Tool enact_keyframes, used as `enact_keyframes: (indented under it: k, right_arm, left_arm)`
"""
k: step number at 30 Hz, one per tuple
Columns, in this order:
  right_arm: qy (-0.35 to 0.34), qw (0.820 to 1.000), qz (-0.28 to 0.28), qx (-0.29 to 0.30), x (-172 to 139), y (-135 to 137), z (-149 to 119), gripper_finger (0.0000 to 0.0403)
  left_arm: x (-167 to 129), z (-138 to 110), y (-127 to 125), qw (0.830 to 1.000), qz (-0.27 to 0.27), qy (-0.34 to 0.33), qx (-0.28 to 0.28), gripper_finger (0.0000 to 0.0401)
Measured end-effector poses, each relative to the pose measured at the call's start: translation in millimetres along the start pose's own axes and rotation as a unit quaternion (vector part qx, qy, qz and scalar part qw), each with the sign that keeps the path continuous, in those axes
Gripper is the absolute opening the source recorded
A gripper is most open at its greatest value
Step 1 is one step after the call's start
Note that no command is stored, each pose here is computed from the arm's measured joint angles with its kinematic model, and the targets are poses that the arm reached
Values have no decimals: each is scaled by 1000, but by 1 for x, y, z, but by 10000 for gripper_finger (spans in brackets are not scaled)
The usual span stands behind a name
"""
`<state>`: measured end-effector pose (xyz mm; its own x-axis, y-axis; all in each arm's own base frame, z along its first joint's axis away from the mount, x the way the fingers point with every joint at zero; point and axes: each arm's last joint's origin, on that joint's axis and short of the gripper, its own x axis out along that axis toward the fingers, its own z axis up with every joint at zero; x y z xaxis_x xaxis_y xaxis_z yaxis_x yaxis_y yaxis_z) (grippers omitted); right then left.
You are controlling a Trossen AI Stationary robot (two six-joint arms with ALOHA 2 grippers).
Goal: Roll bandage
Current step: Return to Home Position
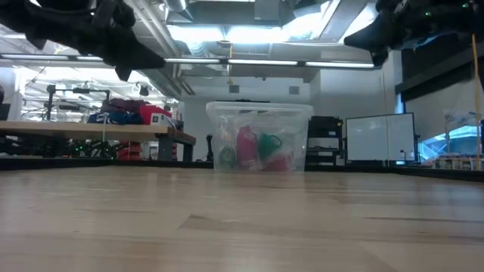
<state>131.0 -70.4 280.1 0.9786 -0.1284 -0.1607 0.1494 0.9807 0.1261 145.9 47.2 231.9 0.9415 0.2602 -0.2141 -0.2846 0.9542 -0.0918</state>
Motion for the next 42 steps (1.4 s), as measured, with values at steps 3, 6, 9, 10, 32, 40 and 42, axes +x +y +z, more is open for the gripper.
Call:
enact_keyframes:
  k: [3,6,9,10,32,40,42]
  right_arm:
    - [12,1000,16,-13,-1,1,-2,20]
    - [14,999,24,-22,-4,3,-3,25]
    - [-1,999,21,-30,-13,7,0,25]
    - [-5,999,21,-32,-15,8,0,25]
    - [-83,996,4,-26,-38,14,-66,26]
    - [-97,995,3,-7,-40,14,-86,26]
    - [-102,995,-1,1,-41,14,-90,26]
  left_arm:
    - [1,-5,-1,1000,-5,-1,-6,2]
    - [-2,-13,-5,1000,-25,1,7,6]
    - [-6,-21,-8,998,-35,-40,16,11]
    - [-8,-26,-8,998,-34,-48,17,12]
    - [-27,-65,-14,988,-51,-141,35,13]
    - [-30,-63,-14,986,-52,-155,35,13]
    - [-31,-63,-14,986,-52,-157,34,13]
